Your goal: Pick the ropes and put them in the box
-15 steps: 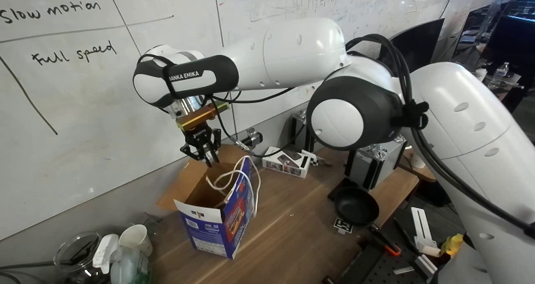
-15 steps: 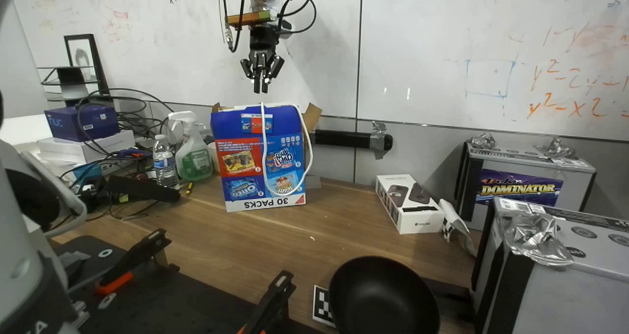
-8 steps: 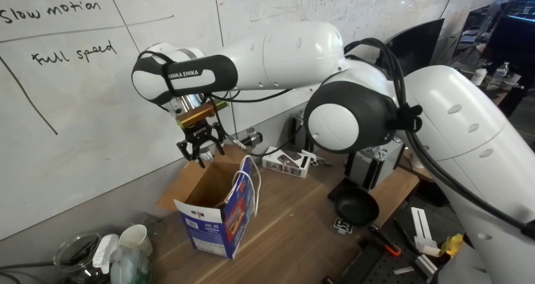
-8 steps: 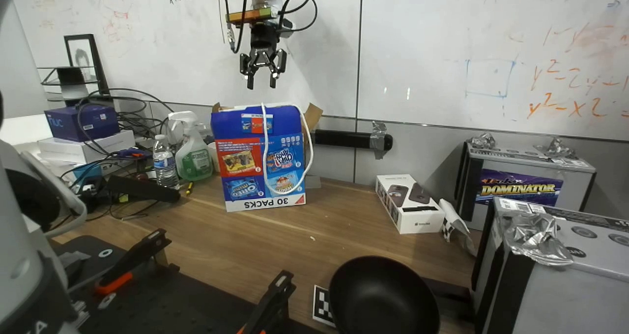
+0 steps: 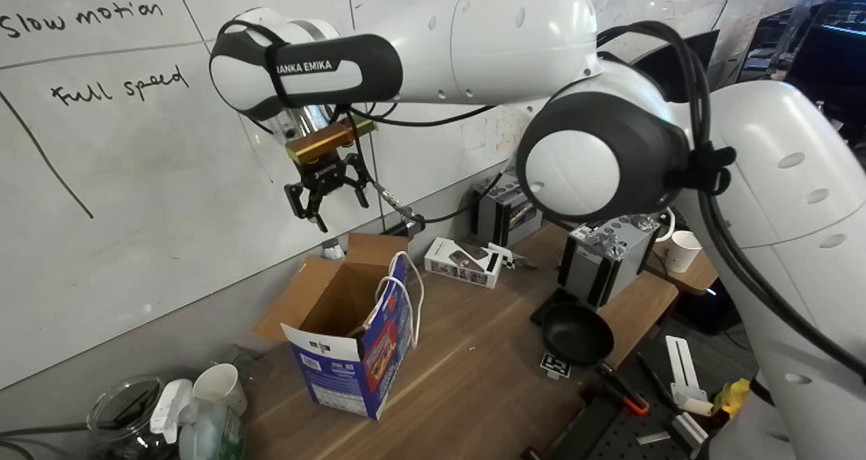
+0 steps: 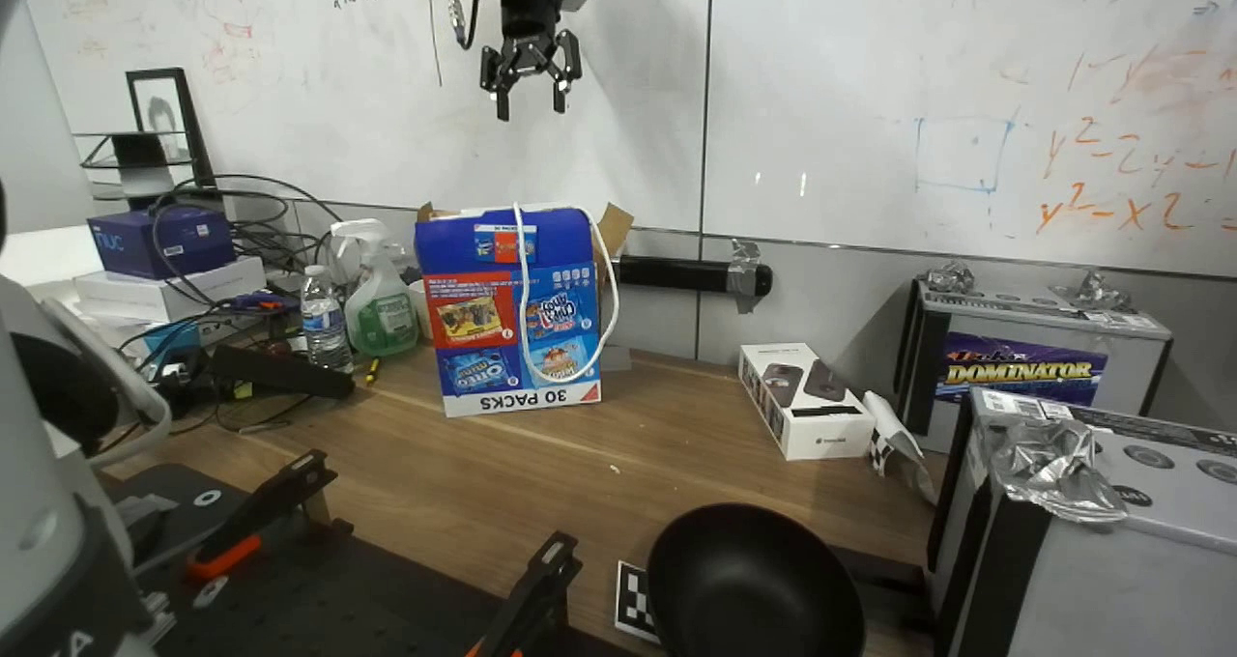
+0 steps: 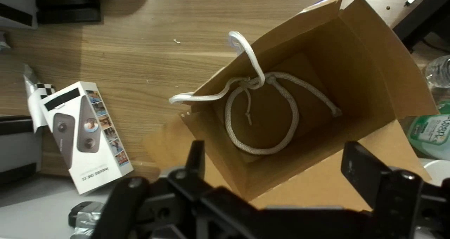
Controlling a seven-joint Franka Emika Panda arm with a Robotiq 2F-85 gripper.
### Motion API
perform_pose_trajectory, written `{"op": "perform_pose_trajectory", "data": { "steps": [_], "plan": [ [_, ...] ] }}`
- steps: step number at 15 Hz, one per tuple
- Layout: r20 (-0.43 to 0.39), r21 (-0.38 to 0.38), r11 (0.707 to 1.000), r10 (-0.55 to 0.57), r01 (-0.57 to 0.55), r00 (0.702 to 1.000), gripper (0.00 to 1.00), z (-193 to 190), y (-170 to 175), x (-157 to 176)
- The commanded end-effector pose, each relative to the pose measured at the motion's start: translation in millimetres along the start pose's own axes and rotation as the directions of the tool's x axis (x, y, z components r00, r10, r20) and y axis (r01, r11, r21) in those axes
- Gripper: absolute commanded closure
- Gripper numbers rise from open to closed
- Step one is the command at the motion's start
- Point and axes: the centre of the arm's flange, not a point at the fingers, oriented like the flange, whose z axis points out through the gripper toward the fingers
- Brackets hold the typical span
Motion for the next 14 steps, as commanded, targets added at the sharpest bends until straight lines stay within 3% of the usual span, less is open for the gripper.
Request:
{"op": "perform_pose_trajectory", "data": {
  "steps": [1,7,14],
  "plan": [
    [-0.062,-0.031,0.999,-0.029,0.027,0.998,0.00,-21,32,-73],
    [-0.168,-0.041,0.992,-0.125,0.120,0.978,0.00,-23,60,-126],
    [-0.320,-0.067,0.979,-0.206,0.195,0.925,0.00,28,73,-132]
  ]
}}
